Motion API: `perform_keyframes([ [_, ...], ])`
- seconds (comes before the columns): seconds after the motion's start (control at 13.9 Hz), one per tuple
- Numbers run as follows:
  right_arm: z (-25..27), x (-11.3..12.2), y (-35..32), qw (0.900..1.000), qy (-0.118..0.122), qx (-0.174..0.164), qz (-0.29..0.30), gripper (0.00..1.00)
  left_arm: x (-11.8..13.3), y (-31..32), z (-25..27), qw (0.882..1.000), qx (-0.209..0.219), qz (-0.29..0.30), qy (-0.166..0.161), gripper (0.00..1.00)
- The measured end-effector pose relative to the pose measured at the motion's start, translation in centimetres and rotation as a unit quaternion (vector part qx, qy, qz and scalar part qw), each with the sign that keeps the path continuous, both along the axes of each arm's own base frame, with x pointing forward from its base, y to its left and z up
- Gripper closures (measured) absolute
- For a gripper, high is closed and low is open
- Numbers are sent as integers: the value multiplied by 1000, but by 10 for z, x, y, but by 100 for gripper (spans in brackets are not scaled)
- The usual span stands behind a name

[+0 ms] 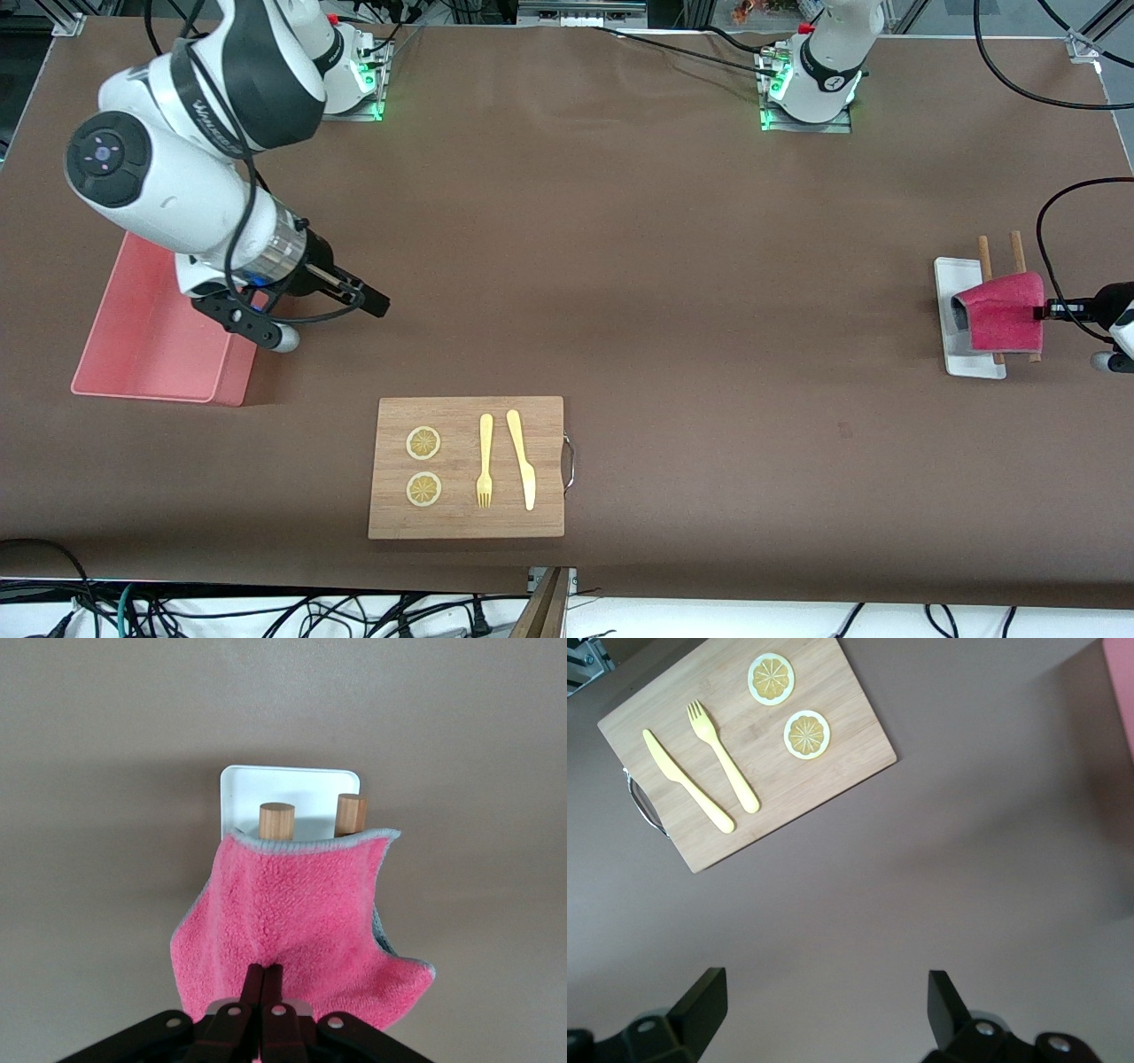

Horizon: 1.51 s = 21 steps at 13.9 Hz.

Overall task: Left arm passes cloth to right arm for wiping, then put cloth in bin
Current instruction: 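Close the left gripper on the cloth while the right gripper moves inward, then lift the cloth off the pegs with the left gripper toward the right gripper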

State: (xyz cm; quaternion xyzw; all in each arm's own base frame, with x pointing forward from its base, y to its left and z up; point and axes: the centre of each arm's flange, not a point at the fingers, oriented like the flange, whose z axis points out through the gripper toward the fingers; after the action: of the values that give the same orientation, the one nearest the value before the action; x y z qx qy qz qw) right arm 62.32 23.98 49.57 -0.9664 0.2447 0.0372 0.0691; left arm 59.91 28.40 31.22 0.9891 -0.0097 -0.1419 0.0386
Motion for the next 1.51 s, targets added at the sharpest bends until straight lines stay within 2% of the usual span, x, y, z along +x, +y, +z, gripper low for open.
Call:
perform_keyframes([
  [0.14, -13, 3, 11, 1000, 0, 3, -14, 0, 1, -1, 2, 1000, 0, -1, -1, 99],
  [0.29, -25, 5, 27, 999, 5, 24, -42, 0, 4, -3, 15, 1000, -5, -2, 6, 99],
  [0.43, -30, 7, 39, 997, 5, 48, -68, 0, 12, -11, 49, 1000, -12, -7, 16, 99],
  [0.72, -34, 3, 56, 996, 6, 56, -71, 0, 29, -49, 112, 999, -29, -36, 15, 99],
  [1.01, -35, 0, 82, 991, -7, 69, -114, 0, 45, -133, 146, 998, -51, -44, 21, 99],
  [1.3, -48, -7, 120, 985, -19, 89, -148, 0, 56, -255, 166, 994, -89, 41, 36, 99],
  [1.51, -58, -9, 133, 983, -17, 96, -155, 0, 53, -363, 171, 990, -81, 95, 68, 99],
])
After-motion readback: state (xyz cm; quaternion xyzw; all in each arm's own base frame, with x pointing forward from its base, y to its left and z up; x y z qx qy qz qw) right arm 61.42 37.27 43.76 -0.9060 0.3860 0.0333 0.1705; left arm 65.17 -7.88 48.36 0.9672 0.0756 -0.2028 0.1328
